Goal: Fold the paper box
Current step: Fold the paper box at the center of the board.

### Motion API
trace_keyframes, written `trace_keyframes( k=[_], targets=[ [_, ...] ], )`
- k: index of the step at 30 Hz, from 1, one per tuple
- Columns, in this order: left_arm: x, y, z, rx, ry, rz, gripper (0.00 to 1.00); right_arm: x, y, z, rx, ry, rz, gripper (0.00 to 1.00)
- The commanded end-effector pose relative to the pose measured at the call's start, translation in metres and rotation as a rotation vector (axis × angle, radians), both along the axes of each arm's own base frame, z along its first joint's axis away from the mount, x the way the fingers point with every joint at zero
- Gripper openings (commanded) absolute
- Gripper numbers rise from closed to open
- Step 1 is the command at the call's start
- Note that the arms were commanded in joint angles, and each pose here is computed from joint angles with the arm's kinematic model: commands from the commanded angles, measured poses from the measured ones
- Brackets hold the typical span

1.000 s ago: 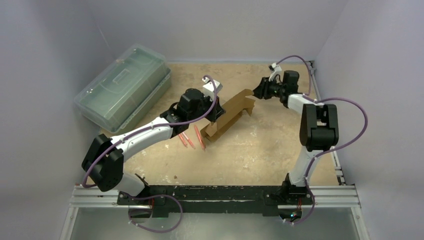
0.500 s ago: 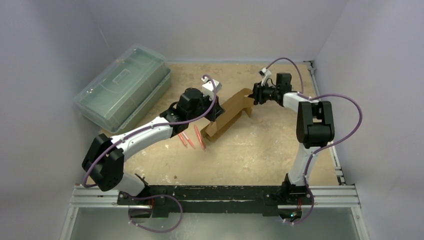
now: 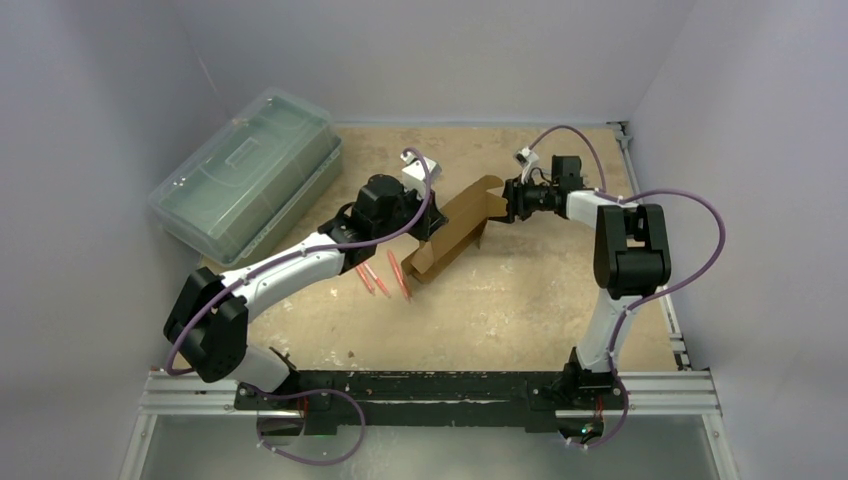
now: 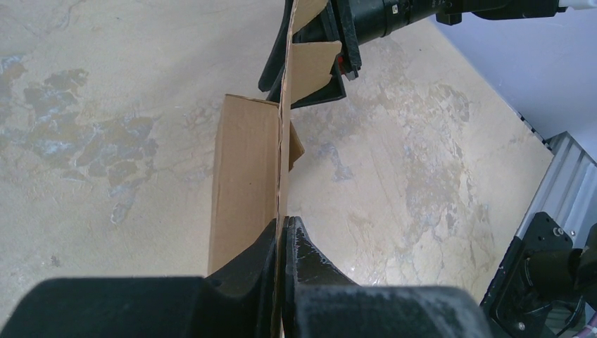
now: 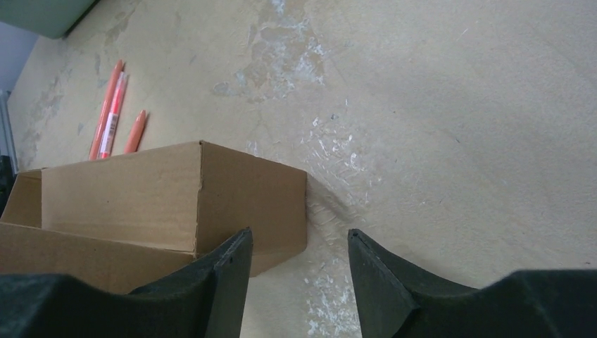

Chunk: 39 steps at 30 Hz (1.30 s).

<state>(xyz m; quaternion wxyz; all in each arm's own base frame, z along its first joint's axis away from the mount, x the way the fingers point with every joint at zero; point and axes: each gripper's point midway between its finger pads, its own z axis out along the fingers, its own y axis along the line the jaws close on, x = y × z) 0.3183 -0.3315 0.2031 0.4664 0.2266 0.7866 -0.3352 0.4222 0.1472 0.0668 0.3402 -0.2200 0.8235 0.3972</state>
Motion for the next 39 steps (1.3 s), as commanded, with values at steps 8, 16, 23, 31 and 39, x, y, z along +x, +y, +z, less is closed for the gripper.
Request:
trace_keyframes(
  k=[8,16,23,31,39],
  targets=[
    [0.003,0.006,0.004,-0.017,-0.011,0.008,0.0,-0.01,0.01,0.021,0.085,-0.033,0.031,0.65],
    [0.004,0.01,0.004,-0.022,-0.004,0.01,0.0,-0.006,0.003,0.015,0.105,0.048,-0.096,0.62],
    [0.005,0.011,0.003,-0.031,0.003,0.003,0.0,-0.008,-0.002,0.011,0.141,0.077,-0.155,0.61],
    [0.005,0.01,0.001,-0.03,0.009,-0.003,0.0,-0.004,-0.026,0.007,0.16,0.096,-0.251,0.61],
    [0.005,0.01,-0.003,-0.029,0.018,-0.009,0.0,-0.006,-0.03,0.004,0.17,0.094,-0.25,0.62]
  ],
)
